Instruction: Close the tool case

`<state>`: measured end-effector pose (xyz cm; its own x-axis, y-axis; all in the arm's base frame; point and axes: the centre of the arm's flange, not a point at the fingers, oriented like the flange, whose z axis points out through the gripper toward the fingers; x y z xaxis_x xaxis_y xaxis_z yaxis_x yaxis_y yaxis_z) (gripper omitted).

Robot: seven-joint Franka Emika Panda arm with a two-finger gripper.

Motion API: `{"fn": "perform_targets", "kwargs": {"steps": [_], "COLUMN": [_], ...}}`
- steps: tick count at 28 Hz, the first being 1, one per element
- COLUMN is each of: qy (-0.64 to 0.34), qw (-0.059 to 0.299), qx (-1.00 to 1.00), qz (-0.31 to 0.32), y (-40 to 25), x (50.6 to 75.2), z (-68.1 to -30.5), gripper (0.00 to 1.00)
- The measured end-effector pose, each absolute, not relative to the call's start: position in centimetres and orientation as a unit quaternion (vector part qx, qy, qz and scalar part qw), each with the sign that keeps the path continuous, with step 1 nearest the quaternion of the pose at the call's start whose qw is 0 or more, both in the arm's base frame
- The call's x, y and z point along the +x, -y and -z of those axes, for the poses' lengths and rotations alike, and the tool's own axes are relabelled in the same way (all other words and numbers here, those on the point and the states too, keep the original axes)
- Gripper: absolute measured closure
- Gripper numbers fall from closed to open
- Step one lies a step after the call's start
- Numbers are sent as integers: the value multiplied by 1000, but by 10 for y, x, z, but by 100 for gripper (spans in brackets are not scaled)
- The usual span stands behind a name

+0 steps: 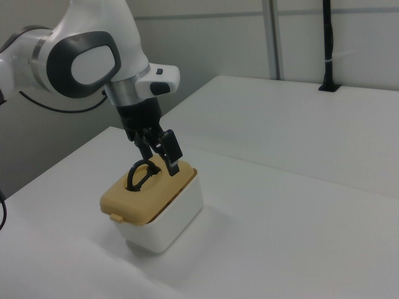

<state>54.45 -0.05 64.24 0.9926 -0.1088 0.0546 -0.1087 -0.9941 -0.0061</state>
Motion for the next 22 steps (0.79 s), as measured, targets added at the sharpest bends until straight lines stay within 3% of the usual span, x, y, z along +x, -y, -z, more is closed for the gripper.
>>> {"fn": "perform_targets", "kwargs": {"steps": [22], "qy": [-40], "qw": [1], "qx": [-999], "qz": [27], "y": [1], "x": [545], "z": [-642], "gripper": [0]}}
